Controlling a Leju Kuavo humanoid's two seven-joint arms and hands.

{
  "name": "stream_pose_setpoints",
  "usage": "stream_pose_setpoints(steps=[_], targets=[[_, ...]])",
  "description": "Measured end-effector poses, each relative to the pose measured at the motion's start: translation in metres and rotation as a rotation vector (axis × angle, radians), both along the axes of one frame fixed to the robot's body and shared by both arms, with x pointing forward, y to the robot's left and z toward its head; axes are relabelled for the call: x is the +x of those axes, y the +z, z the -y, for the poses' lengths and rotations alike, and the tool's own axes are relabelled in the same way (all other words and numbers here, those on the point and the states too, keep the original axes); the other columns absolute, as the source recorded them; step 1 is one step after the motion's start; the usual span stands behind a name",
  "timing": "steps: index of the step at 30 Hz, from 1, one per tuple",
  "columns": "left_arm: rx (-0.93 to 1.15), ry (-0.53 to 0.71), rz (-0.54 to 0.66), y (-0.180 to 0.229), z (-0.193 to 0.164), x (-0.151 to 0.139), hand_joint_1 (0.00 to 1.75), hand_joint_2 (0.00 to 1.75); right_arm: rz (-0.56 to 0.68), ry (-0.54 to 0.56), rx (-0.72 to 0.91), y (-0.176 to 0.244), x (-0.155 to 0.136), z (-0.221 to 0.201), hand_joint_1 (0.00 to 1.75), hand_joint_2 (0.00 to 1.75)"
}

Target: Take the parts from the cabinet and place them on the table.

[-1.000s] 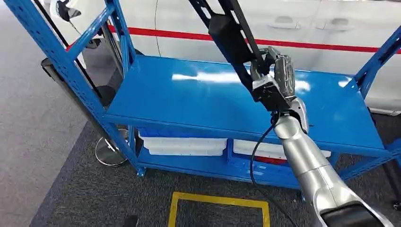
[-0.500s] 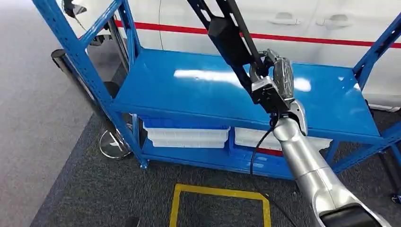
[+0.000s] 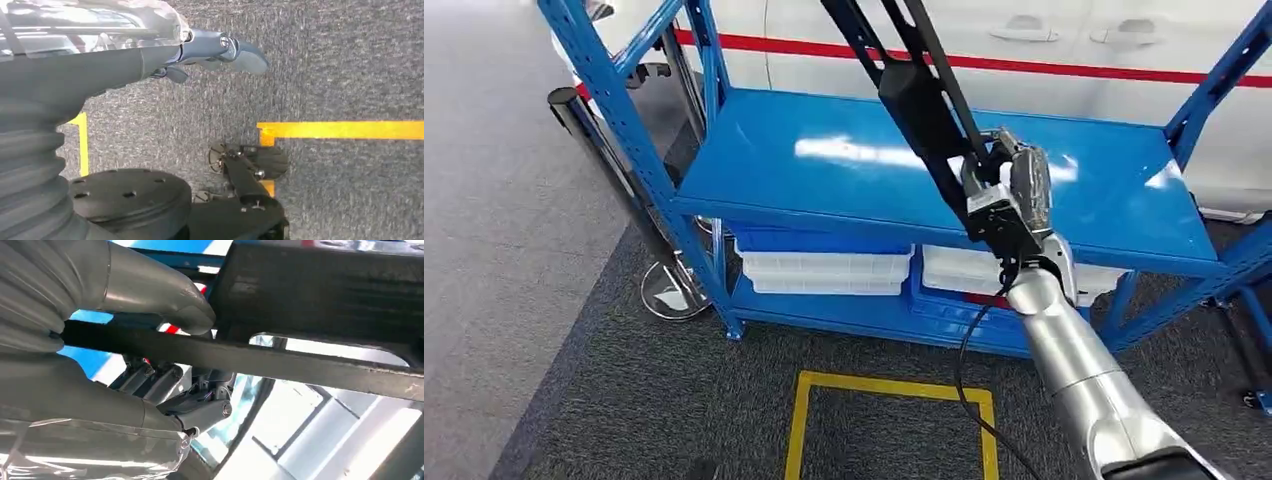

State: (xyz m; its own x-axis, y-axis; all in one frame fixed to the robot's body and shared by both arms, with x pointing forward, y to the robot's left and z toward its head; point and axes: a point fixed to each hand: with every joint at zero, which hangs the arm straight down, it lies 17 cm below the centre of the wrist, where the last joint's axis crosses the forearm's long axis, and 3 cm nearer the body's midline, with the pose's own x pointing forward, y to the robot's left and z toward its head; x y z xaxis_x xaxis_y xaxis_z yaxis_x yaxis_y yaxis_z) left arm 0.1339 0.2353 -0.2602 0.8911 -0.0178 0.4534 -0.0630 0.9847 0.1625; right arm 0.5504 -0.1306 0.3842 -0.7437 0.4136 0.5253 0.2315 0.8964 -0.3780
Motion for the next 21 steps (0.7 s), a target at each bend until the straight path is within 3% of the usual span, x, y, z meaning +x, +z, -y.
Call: stream_pose_setpoints(steps=[10,21], targets=[[0.008,0.001,-0.005,-0.001,-0.003,-0.004,0.00,1.75,-0.070,-0.005,0.020,-0.050,-0.010,0.007,1.75,1.75],[0.014,0.002,-0.007,-0.001,-0.006,-0.004,0.00,1.75,-0.076,-0.023,0.034,-0.057,-0.011,0.020,1.75,1.75]])
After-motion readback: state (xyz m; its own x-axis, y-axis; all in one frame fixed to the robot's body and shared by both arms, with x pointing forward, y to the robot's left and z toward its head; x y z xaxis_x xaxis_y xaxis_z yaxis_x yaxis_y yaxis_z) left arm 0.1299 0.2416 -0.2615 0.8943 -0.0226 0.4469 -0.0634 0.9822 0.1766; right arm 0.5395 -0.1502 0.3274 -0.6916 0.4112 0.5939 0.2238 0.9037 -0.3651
